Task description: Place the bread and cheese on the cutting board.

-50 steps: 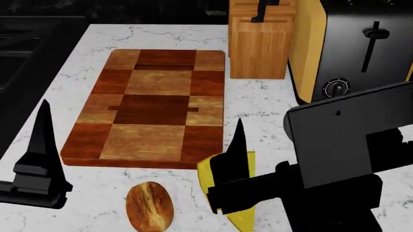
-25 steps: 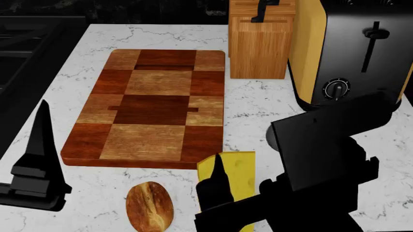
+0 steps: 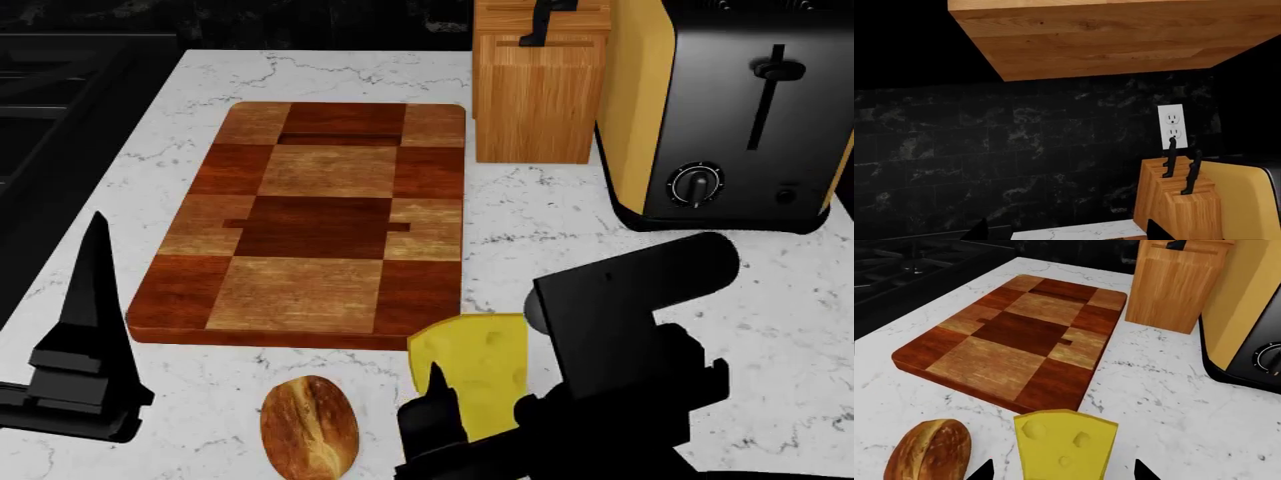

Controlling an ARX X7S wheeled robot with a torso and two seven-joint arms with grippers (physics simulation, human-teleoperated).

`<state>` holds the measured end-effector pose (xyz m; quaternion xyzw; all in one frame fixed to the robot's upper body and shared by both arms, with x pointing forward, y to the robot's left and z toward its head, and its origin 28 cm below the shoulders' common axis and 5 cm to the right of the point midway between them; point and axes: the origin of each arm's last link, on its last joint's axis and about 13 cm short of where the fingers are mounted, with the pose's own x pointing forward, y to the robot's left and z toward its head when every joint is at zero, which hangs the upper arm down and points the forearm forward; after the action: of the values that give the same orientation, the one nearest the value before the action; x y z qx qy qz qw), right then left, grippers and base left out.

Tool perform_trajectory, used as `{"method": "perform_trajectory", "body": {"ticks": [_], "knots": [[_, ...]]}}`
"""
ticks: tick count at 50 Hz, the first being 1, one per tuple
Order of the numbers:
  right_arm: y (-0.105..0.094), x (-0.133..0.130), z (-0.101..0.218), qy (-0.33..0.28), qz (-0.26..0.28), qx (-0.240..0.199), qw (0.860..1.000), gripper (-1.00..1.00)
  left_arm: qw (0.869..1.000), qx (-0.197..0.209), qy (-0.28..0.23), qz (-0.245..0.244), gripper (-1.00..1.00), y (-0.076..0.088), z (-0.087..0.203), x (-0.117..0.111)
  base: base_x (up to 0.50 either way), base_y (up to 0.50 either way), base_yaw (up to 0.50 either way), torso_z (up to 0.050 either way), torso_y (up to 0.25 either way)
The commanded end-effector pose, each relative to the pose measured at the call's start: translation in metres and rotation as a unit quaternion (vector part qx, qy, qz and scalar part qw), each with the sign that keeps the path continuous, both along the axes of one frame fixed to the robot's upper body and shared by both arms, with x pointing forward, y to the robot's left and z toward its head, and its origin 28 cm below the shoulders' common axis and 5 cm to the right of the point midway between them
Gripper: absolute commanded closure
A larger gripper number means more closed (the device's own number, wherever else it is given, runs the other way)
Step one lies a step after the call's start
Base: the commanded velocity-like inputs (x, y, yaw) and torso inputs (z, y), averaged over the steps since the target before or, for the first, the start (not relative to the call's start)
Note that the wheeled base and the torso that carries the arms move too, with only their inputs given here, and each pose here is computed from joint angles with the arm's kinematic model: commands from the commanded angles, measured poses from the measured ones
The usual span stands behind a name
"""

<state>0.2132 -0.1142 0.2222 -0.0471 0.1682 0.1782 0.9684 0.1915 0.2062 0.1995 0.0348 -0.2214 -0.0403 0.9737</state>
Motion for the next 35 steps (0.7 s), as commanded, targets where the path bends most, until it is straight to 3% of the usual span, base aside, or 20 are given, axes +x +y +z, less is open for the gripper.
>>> {"method": "perform_trajectory", "body": {"ticks": [1,35], "knots": [[0.0,0.014,-0.012,0.018,-0.012,0.014,1.0,-1.0,1.0,-0.006,-0.005,0.01,-1.0,0.002,0.0,0.004,0.0,0.0,0.0,0.0,0.0],[0.007,0.033,-0.046,0.076,0.006,0.017,0.997,-1.0,1.0,-0.006,-0.008,0.008,-1.0,0.002,0.001,0.003,0.0,0.0,0.0,0.0,0.0]]}}
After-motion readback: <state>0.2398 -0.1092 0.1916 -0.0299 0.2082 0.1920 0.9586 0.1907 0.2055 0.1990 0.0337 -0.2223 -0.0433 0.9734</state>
